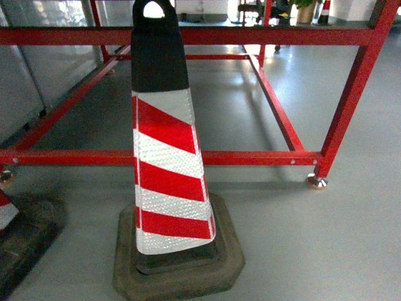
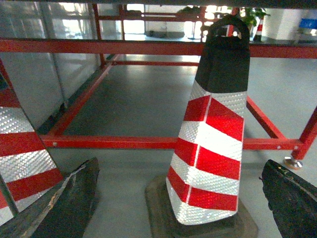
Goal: Pick blue part to blue bin on bottom shelf
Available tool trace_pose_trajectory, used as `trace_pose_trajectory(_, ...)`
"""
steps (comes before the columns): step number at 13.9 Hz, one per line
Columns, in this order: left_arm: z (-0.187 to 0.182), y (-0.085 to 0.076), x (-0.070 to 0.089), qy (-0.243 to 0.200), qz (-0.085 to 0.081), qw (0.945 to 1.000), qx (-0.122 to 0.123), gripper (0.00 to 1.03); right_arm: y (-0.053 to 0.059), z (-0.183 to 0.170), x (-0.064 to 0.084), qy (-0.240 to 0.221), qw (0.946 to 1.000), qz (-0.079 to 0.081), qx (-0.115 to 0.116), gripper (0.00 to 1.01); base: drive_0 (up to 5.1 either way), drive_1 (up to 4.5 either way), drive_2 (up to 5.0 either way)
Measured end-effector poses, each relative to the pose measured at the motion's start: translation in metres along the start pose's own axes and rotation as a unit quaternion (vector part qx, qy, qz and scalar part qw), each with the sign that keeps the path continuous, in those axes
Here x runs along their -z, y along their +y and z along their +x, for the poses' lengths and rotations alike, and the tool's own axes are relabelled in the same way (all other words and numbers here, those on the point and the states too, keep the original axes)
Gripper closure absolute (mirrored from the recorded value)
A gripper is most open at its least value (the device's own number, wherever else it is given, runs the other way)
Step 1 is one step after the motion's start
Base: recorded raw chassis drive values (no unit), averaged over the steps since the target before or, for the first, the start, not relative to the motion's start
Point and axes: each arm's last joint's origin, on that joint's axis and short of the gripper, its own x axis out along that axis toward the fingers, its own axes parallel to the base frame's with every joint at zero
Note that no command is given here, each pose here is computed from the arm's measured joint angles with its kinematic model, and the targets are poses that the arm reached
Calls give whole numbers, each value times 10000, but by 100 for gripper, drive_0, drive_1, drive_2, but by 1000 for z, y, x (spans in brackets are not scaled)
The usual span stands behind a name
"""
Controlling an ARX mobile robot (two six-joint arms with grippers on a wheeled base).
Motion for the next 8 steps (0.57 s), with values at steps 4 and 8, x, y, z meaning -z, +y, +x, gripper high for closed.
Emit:
trace_pose_trajectory(4, 0, 0, 0, -10, 10, 10000, -11, 5, 0, 0, 0, -11, 10000, -6, -6, 3, 0, 0, 0)
trace_pose_trajectory(8, 0, 0, 0, -11, 36, 10000, -6, 5, 0, 0, 0, 0, 10000, -2, -4, 3, 0, 0, 0)
